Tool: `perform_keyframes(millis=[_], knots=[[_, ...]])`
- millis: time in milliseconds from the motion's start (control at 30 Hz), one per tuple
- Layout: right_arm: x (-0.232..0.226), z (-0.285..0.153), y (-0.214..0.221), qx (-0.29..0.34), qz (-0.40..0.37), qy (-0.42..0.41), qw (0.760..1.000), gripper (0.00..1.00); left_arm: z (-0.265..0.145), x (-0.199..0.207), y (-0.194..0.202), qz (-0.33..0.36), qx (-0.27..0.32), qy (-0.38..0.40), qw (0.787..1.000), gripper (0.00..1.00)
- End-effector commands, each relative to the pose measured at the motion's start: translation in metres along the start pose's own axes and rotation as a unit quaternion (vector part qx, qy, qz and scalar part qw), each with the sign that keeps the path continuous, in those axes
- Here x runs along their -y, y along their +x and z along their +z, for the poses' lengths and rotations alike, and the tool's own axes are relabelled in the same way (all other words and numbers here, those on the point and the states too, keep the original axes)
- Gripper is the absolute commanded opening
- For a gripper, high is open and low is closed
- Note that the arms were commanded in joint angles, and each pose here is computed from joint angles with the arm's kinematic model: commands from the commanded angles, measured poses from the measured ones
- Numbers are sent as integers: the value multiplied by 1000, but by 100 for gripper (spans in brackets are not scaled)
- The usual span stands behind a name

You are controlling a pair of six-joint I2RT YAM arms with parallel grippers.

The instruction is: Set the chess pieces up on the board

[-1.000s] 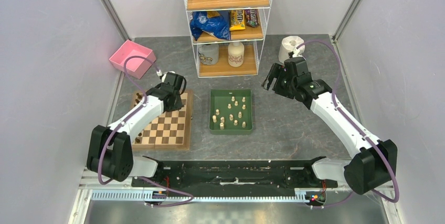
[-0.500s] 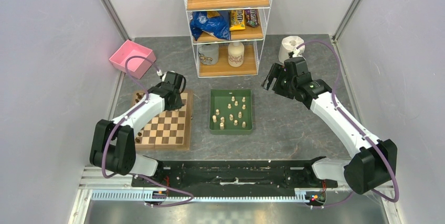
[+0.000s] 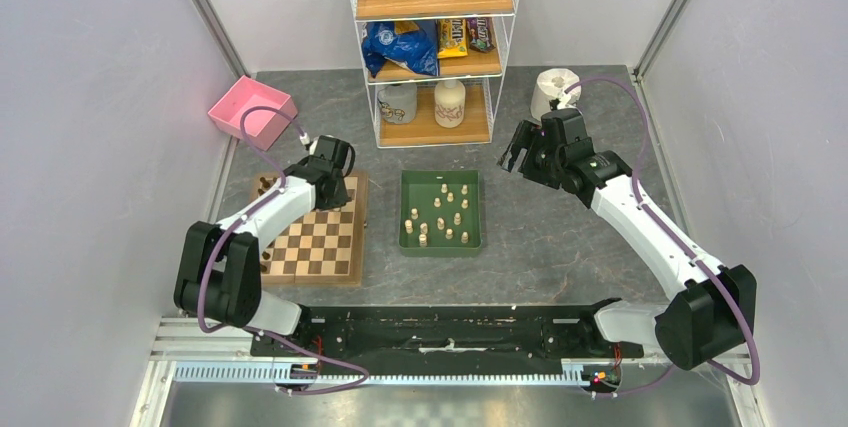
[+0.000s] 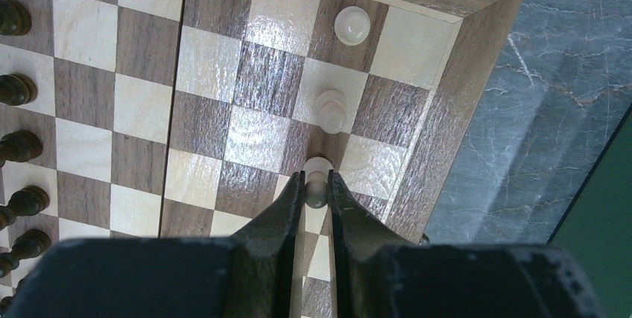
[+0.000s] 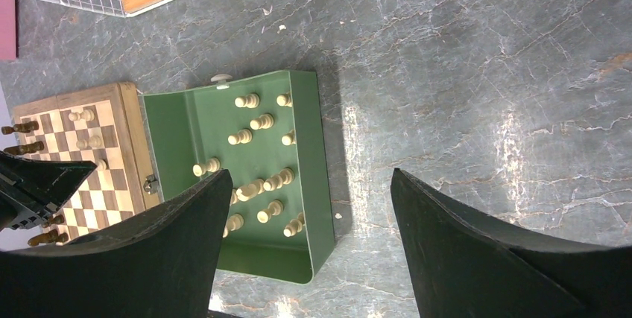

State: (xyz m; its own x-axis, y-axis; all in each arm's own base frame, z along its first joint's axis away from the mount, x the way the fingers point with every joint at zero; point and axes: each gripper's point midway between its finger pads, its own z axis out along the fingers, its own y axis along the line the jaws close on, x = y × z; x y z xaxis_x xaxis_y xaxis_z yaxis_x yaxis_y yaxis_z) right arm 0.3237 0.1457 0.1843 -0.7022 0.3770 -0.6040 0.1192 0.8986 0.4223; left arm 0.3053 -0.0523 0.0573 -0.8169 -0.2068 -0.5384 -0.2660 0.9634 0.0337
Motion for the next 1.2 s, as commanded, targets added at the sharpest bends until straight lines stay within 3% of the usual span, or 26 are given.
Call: perform_keyframes(millis=[0,367,500,933,1100,1167], knots=[[-13,-5,-19,26,5,-19,999,86,4,-4,-12,1,24,-10,1000,2],[-13,-5,-19,25,4,-20,999,86,8,-8,-6,4,13,-16,1000,4],[-12,-5,-18,26,3,-19,999,87,9,-9,-4,3,12,-19,1000,17],[-14,-6,-19,27,3,-22,999,87,-3,-8,-16,-3,30,-11,999,45],[-13,-7,-20,29,2,-21,999,87,-29,-8,-32,-18,66,8,998,53],[-13,-7,-20,30,3,-20,999,87,-50,-5,-44,-31,96,36,994,60]])
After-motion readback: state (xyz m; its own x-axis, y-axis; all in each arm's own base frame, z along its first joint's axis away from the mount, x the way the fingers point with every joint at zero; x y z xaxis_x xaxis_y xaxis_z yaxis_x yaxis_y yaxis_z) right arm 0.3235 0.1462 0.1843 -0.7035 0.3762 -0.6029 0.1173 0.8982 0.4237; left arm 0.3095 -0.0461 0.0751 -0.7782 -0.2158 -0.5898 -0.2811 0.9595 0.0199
